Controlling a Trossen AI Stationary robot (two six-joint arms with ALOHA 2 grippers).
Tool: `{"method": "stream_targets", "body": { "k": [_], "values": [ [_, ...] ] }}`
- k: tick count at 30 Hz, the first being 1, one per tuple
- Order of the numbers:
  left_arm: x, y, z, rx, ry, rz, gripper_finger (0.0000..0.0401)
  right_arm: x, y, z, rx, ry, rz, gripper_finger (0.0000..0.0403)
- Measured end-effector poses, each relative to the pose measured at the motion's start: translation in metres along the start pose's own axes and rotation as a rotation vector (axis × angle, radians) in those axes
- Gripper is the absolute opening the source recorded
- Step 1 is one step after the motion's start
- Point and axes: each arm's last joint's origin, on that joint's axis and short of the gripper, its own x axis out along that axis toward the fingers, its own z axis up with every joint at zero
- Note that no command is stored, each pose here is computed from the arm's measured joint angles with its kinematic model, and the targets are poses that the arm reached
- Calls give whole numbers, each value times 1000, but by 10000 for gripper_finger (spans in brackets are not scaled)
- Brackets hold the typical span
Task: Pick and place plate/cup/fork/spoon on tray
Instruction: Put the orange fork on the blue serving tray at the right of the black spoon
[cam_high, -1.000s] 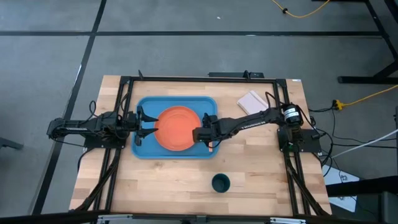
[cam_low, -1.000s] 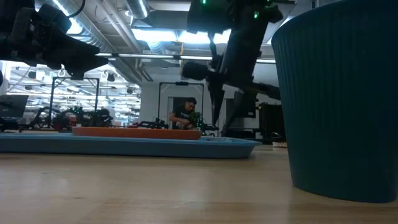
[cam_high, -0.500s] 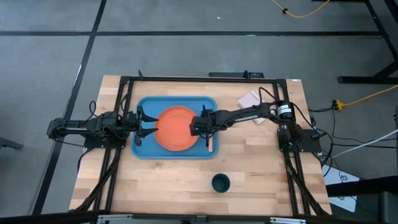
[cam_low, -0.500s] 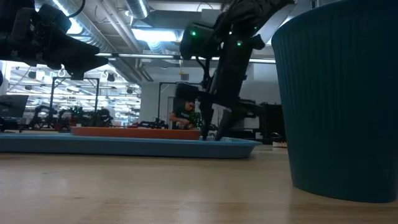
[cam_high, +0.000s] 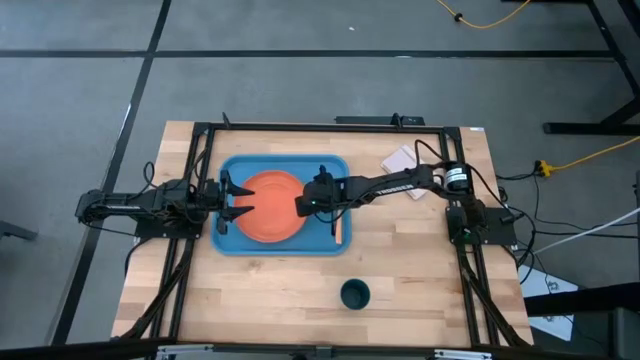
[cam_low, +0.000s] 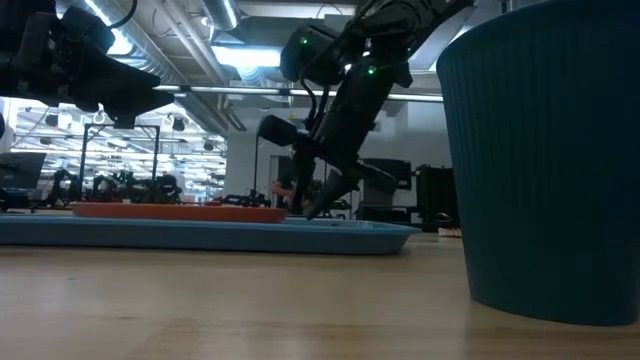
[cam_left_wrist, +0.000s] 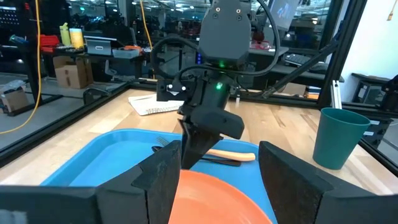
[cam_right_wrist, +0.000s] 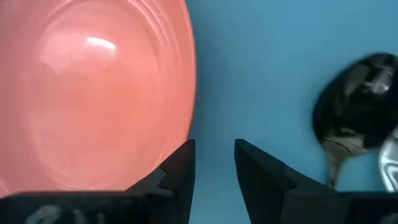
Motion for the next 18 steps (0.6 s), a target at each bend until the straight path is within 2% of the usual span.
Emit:
{"method": "stream_targets", "body": {
  "k": [4,14,18],
  "values": [
    [0,0,0,0,0,0,208,-1,-1,0,-28,2,-8,117],
    [0,0,0,0,0,0,208,-34,-1,-13,-22,-13,-262,117],
    [0,0,0,0,0,0,208,-35,-2,-16,-38,-10,-281,105]
  ]
}}
